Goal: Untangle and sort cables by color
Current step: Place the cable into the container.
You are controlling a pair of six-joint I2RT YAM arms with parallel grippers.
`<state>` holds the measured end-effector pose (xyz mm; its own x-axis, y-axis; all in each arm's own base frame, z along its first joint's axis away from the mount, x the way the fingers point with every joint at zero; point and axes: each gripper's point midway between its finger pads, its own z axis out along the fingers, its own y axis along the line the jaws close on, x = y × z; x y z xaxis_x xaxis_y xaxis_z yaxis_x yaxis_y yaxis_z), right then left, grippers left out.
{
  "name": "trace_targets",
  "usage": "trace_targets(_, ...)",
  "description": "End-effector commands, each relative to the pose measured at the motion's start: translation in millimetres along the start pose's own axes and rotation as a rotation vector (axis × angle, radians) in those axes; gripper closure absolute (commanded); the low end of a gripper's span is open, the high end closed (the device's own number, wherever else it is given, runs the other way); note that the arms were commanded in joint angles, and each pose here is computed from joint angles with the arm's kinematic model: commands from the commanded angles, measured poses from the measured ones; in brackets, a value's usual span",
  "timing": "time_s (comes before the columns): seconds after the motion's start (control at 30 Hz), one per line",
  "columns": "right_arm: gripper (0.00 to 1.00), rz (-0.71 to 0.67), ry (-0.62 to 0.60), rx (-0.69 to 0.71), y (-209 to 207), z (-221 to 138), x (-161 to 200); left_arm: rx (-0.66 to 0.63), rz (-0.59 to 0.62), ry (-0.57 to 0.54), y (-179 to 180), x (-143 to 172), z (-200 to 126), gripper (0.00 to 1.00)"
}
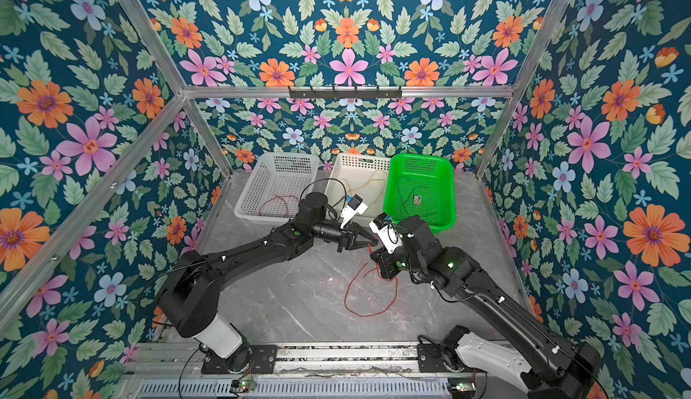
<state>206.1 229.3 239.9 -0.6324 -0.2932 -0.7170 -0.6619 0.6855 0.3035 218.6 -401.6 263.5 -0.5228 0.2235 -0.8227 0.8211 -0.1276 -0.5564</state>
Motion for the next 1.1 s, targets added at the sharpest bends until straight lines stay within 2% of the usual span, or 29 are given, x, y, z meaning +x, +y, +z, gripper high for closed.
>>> trace_targets(0.0, 1.00, -0.003, -0.004, -0.004, 1, 0, -1, 0.021, 0.040, -0.019, -7, -8, -2, 1.00)
trace_targets(0.27, 1.00, -0.001, 0.009, -0.001, 0, 0, 5, 0.008, 0.073, -0.036, -11, -13, -4, 1.00)
trace_targets(0.47, 1.00, 0.012, 0.007, 0.014, -4, -2, 13, -0.058, 0.109, -0.044, -8, -19, -9, 1.00)
trace_targets(0.63, 0.86, 0.030, 0.045, 0.017, -7, 3, 28, -0.096, 0.125, -0.066, -6, -28, -16, 1.00)
trace_targets(0.83, 0.79, 0.040, 0.055, 0.019, -9, 4, 39, -0.122, 0.138, -0.077, -6, -35, -20, 1.00)
trace_targets(1.07, 0.76, 0.059, 0.086, 0.041, -16, 7, 54, -0.176, 0.177, -0.101, -10, -44, -33, 1.00)
